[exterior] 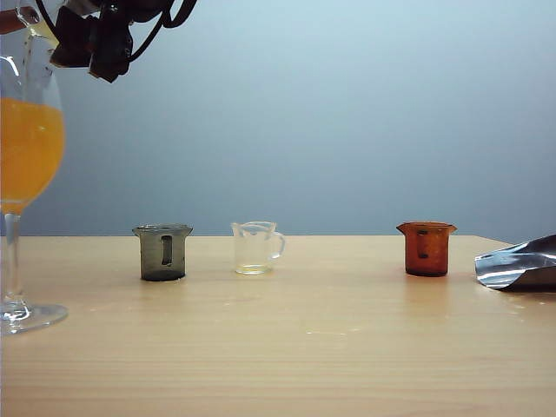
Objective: Pick up the third measuring cup from the left, pour the pineapple juice inside into the goblet, and finally put the measuring cup back in its original place.
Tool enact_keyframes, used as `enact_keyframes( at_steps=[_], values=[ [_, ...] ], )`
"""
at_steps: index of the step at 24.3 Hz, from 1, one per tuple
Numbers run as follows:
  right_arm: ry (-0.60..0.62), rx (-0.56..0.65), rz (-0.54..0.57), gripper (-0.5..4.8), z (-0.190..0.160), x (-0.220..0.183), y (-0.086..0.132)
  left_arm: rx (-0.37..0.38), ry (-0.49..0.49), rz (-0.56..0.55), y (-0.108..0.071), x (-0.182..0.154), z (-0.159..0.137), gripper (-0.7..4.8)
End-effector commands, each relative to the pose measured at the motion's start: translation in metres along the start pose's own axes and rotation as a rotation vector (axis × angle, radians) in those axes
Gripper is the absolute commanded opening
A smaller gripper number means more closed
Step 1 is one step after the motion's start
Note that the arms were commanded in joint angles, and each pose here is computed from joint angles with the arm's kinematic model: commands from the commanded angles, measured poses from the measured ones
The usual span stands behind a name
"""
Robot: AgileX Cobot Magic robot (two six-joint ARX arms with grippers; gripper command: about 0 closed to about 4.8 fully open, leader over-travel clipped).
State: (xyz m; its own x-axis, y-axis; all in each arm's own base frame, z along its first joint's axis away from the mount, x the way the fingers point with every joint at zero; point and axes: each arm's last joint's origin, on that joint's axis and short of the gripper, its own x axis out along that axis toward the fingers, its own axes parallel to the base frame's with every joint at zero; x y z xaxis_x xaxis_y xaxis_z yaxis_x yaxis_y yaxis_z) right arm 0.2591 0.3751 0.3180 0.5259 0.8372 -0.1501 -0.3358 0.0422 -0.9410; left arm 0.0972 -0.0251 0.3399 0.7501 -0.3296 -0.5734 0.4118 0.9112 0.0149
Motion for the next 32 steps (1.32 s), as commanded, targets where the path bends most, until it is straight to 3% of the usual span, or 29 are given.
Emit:
enact_keyframes(
  at_steps=[1, 7, 32],
  values=[
    [-0.02, -0.028, -0.046, 2.41, 0.0052, -0.0032, -0.0085, 0.001, -0.016, -0.001, -0.0001, -0.0016, 0.0017, -0.03],
    [-0.02, -0.036, -0.046, 2.41, 0.0052, -0.0032, -0.0085, 0.001, -0.016, -0.001, -0.0001, -0.0016, 0.0017, -0.03],
    [-0.016, -0.262, -0.056, 2.41, 0.0056, -0.0033, -0.0092, 0.001, -0.016, -0.001, -0.0001, -0.0016, 0.0017, -0.03]
  ],
)
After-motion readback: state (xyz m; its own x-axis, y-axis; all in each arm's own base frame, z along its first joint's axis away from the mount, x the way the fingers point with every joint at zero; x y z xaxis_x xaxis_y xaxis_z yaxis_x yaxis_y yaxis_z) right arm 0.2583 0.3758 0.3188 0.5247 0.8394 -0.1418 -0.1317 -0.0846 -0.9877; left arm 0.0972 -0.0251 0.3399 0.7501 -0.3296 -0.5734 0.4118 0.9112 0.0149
